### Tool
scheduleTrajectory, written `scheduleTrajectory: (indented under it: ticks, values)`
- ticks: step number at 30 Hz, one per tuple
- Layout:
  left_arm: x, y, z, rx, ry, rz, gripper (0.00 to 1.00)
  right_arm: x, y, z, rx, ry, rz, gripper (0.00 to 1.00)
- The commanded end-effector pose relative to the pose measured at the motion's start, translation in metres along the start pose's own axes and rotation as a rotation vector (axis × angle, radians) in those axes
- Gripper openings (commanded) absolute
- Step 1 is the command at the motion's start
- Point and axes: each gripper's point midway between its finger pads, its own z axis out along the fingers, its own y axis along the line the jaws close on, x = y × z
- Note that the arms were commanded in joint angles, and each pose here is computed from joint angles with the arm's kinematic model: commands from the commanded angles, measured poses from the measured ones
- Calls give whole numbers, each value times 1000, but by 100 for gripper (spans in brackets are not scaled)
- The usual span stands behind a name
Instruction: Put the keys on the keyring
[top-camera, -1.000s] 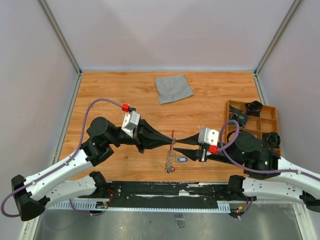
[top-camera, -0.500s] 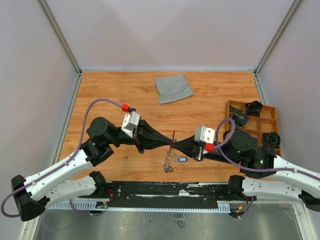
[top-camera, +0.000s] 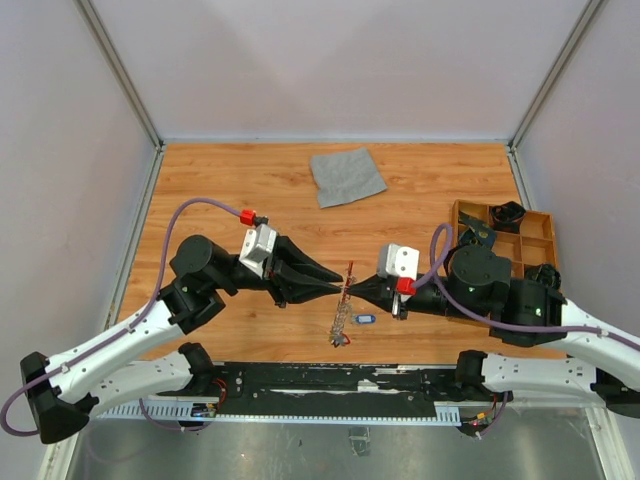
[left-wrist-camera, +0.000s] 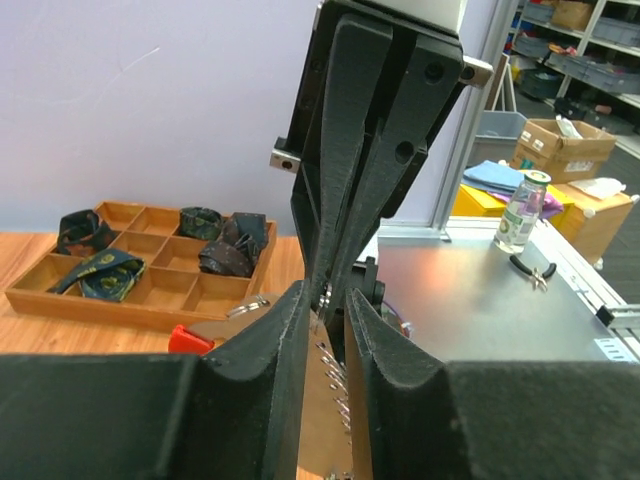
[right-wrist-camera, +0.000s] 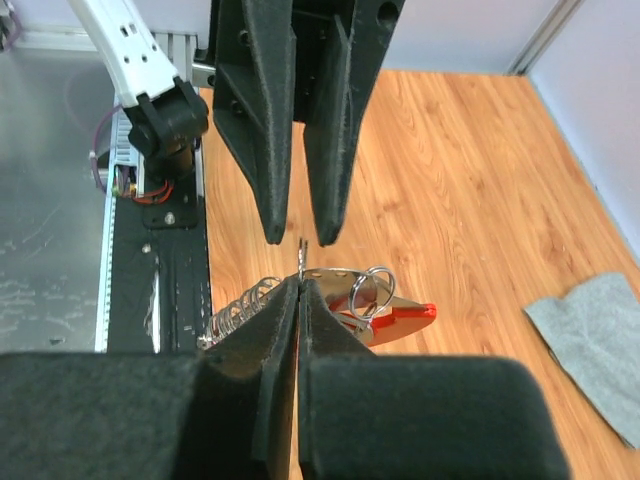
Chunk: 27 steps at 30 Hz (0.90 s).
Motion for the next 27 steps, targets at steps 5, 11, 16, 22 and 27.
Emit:
scheduleTrajectory:
  ticks: [5,11,16,22,27]
  values:
    - [-16,7,-5,-68,-11,74,36,29,-9,-26,-8,396,-12,1]
    - [2,25,-8,-153,78,87,44,28,-13,-37,-4,526,5,1]
    - [15,24,-5,-144,123,94,46,27,-16,-39,-4,590,12,1]
    - [28,22,5,-131,163,91,46,28,-16,-37,-10,630,14,1]
    - [31,24,8,-135,171,100,46,27,-16,-34,-16,638,16,1]
